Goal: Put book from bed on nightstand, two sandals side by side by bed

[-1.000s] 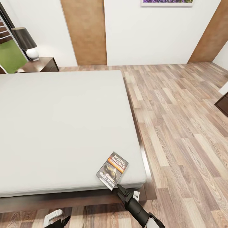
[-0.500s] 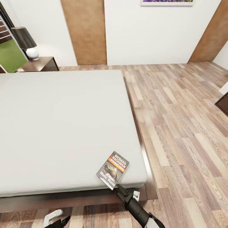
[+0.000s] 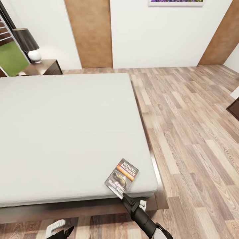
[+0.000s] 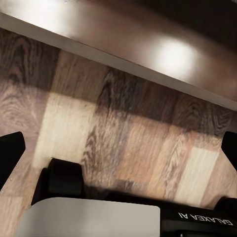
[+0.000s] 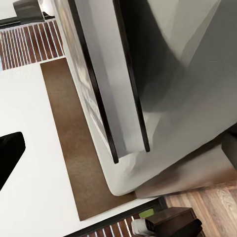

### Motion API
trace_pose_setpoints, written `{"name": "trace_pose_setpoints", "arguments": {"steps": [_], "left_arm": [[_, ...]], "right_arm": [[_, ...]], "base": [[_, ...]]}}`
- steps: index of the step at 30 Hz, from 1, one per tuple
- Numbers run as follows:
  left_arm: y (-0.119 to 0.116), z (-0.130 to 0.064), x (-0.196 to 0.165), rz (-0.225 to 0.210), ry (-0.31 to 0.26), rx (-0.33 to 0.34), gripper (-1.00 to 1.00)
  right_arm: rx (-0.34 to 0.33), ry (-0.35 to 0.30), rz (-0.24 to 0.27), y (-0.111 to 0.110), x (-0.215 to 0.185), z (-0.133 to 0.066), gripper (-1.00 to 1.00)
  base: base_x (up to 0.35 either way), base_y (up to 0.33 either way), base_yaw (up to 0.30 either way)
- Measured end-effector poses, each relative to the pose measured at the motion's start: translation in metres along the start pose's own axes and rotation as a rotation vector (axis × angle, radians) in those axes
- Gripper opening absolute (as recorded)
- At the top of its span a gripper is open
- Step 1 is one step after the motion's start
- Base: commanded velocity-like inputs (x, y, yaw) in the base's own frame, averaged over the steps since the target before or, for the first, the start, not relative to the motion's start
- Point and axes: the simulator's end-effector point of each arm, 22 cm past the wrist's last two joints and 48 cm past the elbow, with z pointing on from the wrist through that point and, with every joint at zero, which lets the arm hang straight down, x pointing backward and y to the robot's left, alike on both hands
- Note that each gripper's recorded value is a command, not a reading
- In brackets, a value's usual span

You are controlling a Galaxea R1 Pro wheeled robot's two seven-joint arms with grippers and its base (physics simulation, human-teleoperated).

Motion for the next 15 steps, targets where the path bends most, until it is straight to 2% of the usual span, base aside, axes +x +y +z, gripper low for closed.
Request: {"name": "trace_pose_setpoints", "arguments": {"steps": [5,15], "left_arm": [[-0.0007,0.0002,0.0003,0.001,0.000,0.001,1.00],[-0.0009,0.0003,0.0002,0.001,0.000,0.001,1.00]], "right_arm": [[0.000,0.000,0.000,0.0000,0.0001,0.0001,1.00],[0.000,0.000,0.000,0.0000,0.0000,0.0000,1.00]], "base": [[0.000,0.084,0.000],[0.000,0.009,0.000]]}}
